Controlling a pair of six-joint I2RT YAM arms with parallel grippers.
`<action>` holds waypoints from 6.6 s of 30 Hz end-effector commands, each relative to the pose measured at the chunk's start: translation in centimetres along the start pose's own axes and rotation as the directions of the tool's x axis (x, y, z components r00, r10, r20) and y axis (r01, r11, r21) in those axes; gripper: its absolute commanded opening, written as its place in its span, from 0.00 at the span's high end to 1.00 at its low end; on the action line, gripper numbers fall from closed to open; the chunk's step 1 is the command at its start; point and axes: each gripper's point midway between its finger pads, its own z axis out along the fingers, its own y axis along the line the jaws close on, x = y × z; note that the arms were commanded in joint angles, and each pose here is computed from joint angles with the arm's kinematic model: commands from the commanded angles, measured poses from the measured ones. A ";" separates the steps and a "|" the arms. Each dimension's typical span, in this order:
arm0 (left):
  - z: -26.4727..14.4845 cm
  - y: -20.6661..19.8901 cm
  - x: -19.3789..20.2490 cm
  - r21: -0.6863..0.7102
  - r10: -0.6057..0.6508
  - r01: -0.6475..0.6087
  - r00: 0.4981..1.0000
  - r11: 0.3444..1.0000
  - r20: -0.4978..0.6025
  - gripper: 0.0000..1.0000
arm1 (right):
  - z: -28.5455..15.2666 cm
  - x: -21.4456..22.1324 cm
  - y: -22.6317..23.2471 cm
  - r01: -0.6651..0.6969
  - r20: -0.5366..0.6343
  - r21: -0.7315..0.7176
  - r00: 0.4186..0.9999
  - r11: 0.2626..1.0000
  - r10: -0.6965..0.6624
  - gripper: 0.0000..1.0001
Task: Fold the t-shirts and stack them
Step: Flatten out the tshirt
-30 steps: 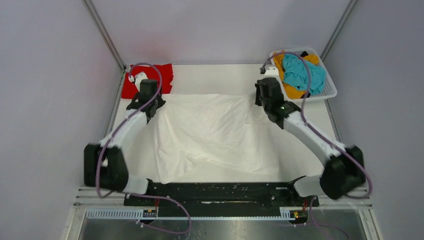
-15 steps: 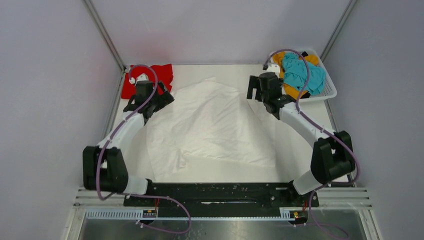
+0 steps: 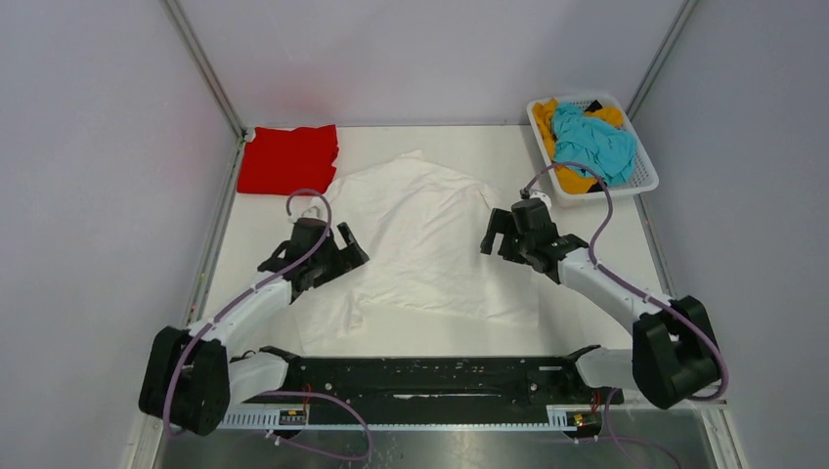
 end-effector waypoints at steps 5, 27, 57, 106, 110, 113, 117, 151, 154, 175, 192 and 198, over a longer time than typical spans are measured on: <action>4.6 -1.7 2.4 0.063 -0.025 0.034 0.991 0.997 -0.128 0.01 | 4.0 4.3 -0.5 -0.062 -0.163 0.093 0.984 0.994 0.077 0.00; 4.0 -6.8 -5.3 0.052 0.102 -0.101 0.995 0.994 -0.012 0.01 | 5.7 -8.1 -0.3 -0.138 0.021 0.056 0.990 0.989 0.137 0.01; 0.9 4.5 10.2 -0.312 0.195 -0.296 0.928 0.903 -0.317 0.45 | -1.7 -5.1 -4.4 -0.190 0.180 0.077 0.968 0.979 0.174 0.01; -1.1 2.6 5.3 -0.241 0.231 -0.233 0.972 0.942 -0.038 1.00 | 1.1 6.2 -9.9 -0.179 -0.178 0.365 0.950 0.914 0.257 0.47; -1.4 2.4 4.9 -0.244 0.233 -0.232 0.972 0.942 -0.025 1.00 | 0.9 6.7 -9.3 -0.196 -0.199 0.332 0.942 0.923 0.271 0.54; -1.6 2.3 4.6 -0.242 0.232 -0.229 0.972 0.943 -0.016 1.00 | 0.6 7.1 -9.6 -0.187 -0.204 0.342 0.942 0.921 0.267 0.74; -2.5 1.4 3.2 -0.222 0.217 -0.202 0.975 0.954 0.047 1.00 | -0.2 6.1 -9.6 -0.188 -0.161 0.333 0.954 0.924 0.252 0.96; -56.1 -17.8 -19.5 0.380 -0.162 -0.708 0.358 0.596 0.920 1.00 | -43.6 -15.6 1.2 0.028 0.744 -0.440 0.570 0.897 0.347 1.00; -58.4 -18.5 -19.8 0.372 -0.174 -0.738 0.334 0.563 0.926 1.00 | -46.2 -15.4 1.4 0.071 0.765 -0.459 0.539 0.886 0.353 1.00; -25.8 -18.1 -27.0 -0.195 0.362 -0.381 0.438 0.904 0.823 1.00 | -21.3 -16.8 -4.9 -0.227 0.640 0.064 0.756 0.972 0.134 1.00; 5.9 -14.7 -27.7 -0.096 0.370 -0.369 0.807 0.925 0.460 1.00 | 2.5 -15.3 -6.0 -0.172 0.307 0.264 0.948 0.949 0.086 1.00; 9.3 -14.1 -28.2 -0.137 0.369 -0.344 0.822 0.929 0.434 1.00 | 4.1 -16.9 -5.6 -0.170 0.318 0.262 0.945 0.950 0.082 1.00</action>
